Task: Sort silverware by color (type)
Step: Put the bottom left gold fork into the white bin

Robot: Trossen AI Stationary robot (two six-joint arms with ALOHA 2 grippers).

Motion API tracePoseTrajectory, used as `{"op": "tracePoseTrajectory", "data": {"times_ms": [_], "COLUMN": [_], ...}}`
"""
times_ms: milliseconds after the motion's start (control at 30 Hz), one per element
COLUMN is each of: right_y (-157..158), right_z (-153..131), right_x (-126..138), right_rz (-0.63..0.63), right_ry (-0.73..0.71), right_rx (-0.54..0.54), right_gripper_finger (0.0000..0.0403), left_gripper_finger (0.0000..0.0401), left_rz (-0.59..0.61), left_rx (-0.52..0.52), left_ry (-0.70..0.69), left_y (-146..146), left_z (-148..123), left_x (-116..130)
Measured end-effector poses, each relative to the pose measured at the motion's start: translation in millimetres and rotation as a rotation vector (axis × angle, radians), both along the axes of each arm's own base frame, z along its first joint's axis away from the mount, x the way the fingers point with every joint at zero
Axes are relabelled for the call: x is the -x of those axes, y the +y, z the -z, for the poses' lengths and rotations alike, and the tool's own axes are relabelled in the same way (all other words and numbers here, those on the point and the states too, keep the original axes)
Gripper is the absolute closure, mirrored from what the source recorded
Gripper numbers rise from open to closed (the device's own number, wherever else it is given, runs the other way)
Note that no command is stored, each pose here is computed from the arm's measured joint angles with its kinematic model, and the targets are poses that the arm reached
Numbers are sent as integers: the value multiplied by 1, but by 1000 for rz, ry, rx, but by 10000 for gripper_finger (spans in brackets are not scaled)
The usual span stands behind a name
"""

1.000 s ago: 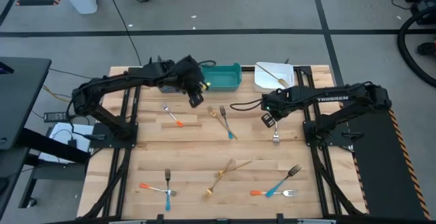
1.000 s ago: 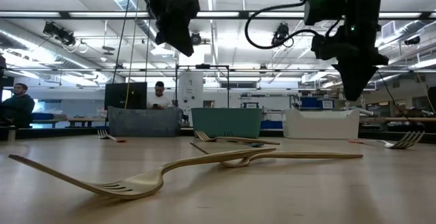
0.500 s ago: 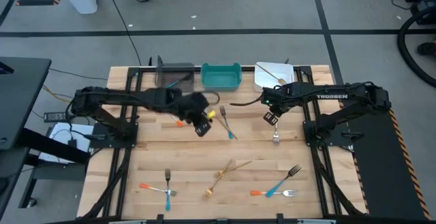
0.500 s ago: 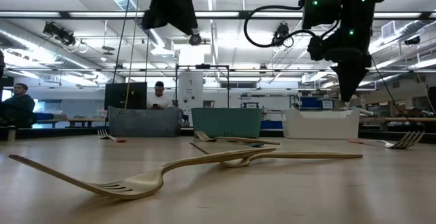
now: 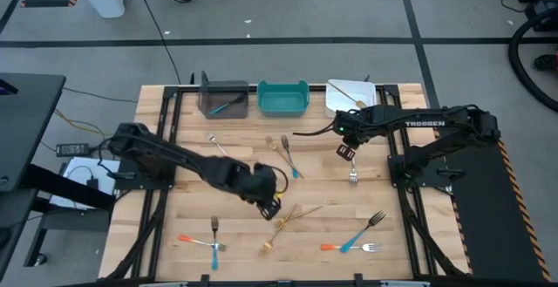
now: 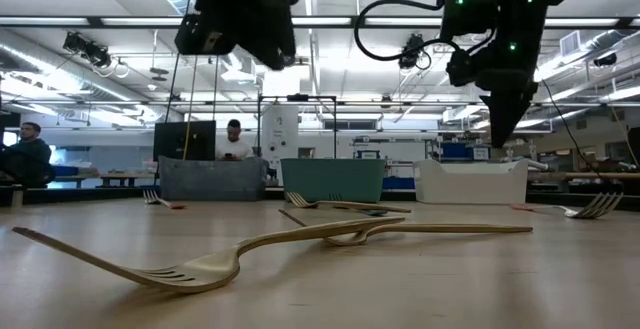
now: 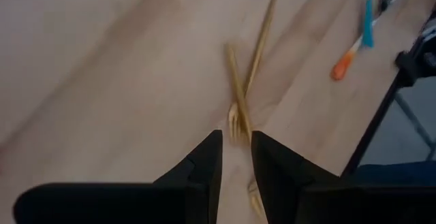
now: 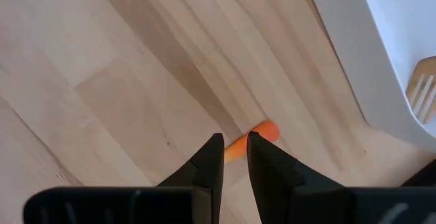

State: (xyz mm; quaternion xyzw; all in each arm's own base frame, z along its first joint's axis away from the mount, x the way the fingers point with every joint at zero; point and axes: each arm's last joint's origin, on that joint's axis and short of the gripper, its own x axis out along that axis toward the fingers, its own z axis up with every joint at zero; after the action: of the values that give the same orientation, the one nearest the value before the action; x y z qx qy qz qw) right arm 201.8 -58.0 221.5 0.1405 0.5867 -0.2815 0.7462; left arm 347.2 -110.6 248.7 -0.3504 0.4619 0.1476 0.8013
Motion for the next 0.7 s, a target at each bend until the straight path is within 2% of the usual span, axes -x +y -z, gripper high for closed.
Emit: {"op": "tracePoseTrajectory", "data": {"times_ms": [167, 433, 700], "right_y": [0, 0, 0], "right_z": [0, 0, 0], "right_x": [0, -1, -2], "right_rz": [28, 23, 22], "right_ry": [-9, -18, -26], "right_rx": [-10, -6, -4], "right_gripper_finger": [330, 330, 330], "left_gripper_finger": [314, 314, 314], "left_rz": [-29, 6, 3], "left_rx": [64, 124, 132], "left_ry": [-19, -41, -4], "left_y": [-24, -57, -70], "left_z": [20, 55, 72], "left_x": [-11, -24, -24]}}
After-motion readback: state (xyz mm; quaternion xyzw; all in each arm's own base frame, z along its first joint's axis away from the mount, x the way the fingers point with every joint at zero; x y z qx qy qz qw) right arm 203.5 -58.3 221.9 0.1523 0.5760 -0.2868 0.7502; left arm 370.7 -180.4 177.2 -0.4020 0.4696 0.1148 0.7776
